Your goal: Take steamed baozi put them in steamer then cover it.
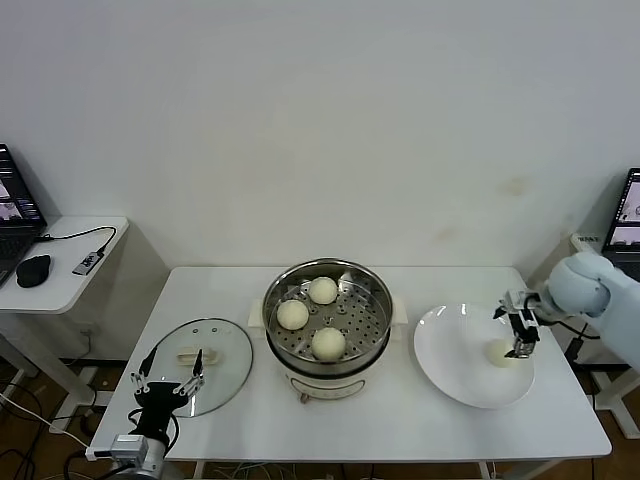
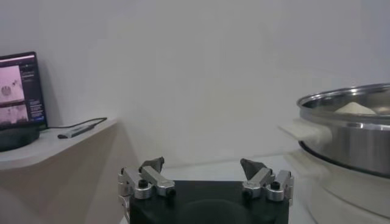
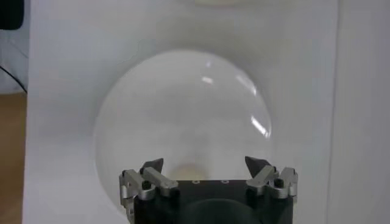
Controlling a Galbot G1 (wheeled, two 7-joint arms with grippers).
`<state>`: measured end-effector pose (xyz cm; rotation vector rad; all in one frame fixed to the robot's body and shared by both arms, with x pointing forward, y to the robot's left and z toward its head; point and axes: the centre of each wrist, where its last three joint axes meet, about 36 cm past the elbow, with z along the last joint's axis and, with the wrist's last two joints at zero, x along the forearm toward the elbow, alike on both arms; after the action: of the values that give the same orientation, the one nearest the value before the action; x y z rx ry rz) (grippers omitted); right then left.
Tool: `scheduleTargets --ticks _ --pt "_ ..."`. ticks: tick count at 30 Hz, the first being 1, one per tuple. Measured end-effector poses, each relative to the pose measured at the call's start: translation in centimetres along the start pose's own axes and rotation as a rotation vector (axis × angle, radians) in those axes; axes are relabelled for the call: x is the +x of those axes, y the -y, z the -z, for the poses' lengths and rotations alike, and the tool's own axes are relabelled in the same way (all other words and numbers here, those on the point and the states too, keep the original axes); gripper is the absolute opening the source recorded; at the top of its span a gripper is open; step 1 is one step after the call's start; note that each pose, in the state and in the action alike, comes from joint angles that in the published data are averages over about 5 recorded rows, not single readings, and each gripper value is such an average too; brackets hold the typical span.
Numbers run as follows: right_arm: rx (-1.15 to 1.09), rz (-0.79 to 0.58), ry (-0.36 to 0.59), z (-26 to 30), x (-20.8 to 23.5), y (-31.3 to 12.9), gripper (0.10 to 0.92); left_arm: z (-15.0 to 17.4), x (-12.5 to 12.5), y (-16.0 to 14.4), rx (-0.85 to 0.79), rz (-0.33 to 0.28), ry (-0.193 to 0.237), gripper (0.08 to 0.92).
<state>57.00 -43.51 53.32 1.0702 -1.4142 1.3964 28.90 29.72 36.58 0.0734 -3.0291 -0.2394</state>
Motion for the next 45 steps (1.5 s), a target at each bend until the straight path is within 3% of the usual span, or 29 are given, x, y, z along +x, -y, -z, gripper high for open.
scheduleTargets --ticks 13,25,45 --pt "-0.044 0.025 -0.066 -2.2 -4.3 -0.5 0.821 0.1 0.1 -0.3 -0.006 0.007 0.001 0.823" --pt "-0.054 0.035 -0.074 -1.5 -7.1 -0.1 0.768 -0.2 -0.1 -0.4 -0.005 0.011 -0.004 0.823" --pt "-0.054 0.044 -0.077 -1.3 -7.2 0.3 0.572 -0.3 -0.2 -0.4 -0.004 0.015 -0.006 0.823"
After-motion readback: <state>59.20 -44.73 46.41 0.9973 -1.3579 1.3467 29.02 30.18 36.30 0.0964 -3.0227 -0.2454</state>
